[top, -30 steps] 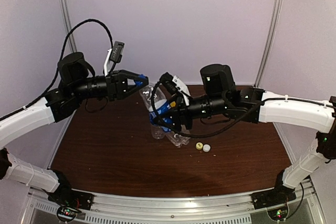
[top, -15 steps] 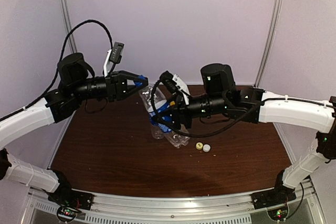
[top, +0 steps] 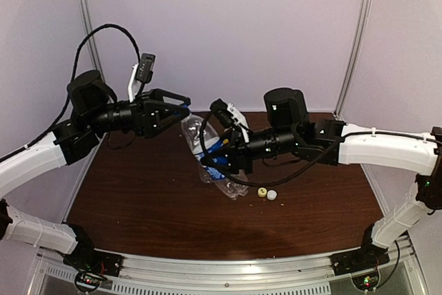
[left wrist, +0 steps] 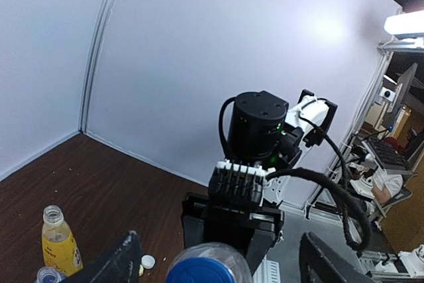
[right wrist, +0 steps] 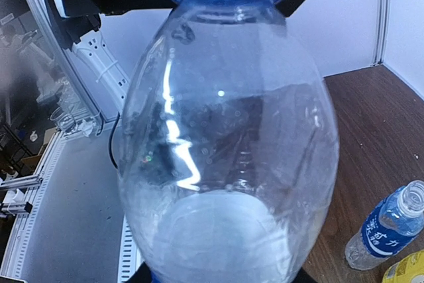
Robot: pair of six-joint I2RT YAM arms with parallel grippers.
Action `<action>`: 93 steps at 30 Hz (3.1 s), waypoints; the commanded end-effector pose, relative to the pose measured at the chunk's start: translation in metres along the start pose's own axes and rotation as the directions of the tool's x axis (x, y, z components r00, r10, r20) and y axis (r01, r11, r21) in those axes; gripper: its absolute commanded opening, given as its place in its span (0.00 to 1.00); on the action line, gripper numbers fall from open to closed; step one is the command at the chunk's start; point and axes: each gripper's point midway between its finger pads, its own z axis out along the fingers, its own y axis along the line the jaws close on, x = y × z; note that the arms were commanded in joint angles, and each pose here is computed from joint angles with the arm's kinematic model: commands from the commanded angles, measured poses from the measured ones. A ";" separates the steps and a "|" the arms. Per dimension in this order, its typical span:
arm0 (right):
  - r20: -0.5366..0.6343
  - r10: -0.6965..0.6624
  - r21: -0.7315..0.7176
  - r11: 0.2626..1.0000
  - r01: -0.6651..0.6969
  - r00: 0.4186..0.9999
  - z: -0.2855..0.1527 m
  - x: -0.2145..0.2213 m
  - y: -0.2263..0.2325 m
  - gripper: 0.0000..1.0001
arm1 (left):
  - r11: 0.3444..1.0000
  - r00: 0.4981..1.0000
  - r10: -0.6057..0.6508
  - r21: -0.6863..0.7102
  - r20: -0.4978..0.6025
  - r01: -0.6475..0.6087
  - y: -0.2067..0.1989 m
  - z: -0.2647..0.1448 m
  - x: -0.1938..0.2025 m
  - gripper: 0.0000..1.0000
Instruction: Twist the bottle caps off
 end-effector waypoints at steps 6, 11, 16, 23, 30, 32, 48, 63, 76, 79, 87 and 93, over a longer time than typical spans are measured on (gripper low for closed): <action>0.052 -0.006 -0.176 0.984 0.015 0.999 -0.004 0.000 0.031 0.26 | 0.986 0.990 0.134 0.090 0.033 -0.137 -0.022 -0.007 -0.002 0.78; 0.056 -0.002 -0.186 0.982 0.013 0.998 -0.005 0.000 0.032 0.26 | 0.987 0.993 0.116 0.111 0.013 -0.117 -0.021 -0.003 0.003 0.63; 0.067 -0.004 -0.180 0.984 0.016 0.998 -0.006 -0.003 0.032 0.26 | 0.987 0.994 0.106 0.124 0.010 -0.106 -0.021 -0.002 0.004 0.52; 0.068 -0.005 -0.148 0.989 0.015 0.998 -0.006 -0.003 0.027 0.25 | 0.988 0.995 0.096 0.118 0.018 -0.097 -0.022 -0.004 0.003 0.35; 0.058 -0.014 -0.040 0.999 0.016 0.998 -0.007 0.000 0.010 0.23 | 0.995 0.998 0.048 0.081 0.032 -0.051 -0.018 -0.004 -0.004 0.05; 0.062 -0.019 0.032 0.999 0.017 0.998 -0.010 -0.003 0.000 0.23 | 1.000 0.999 0.006 0.013 0.054 -0.007 -0.007 -0.005 -0.009 0.00; -0.027 -0.104 0.420 0.901 0.105 0.994 -0.018 0.010 -0.069 0.18 | 0.872 0.967 -0.199 -0.421 0.161 0.250 0.071 -0.019 -0.007 0.18; 0.044 -0.111 -0.122 0.986 0.116 0.993 -0.019 0.010 0.026 0.21 | 0.966 0.966 0.260 -0.016 0.013 -0.260 -0.030 -0.022 -0.018 0.84; 0.084 -0.066 -0.356 0.930 0.092 0.994 -0.018 -0.001 0.060 0.23 | 0.926 0.961 0.277 0.267 0.001 -0.267 -0.064 -0.014 -0.002 0.62; 0.081 -0.061 -0.354 0.931 0.086 0.995 -0.016 0.001 0.058 0.23 | 0.925 0.966 0.257 0.290 0.004 -0.247 -0.064 -0.012 -0.001 0.57; 0.096 -0.035 -0.324 0.944 0.064 0.995 -0.014 -0.004 0.048 0.22 | 0.922 0.972 0.234 0.317 -0.003 -0.221 -0.065 -0.012 0.006 0.53; 0.108 -0.031 -0.327 0.943 0.065 0.994 -0.015 -0.007 0.048 0.22 | 0.928 0.975 0.222 0.310 -0.012 -0.207 -0.061 -0.010 0.009 0.52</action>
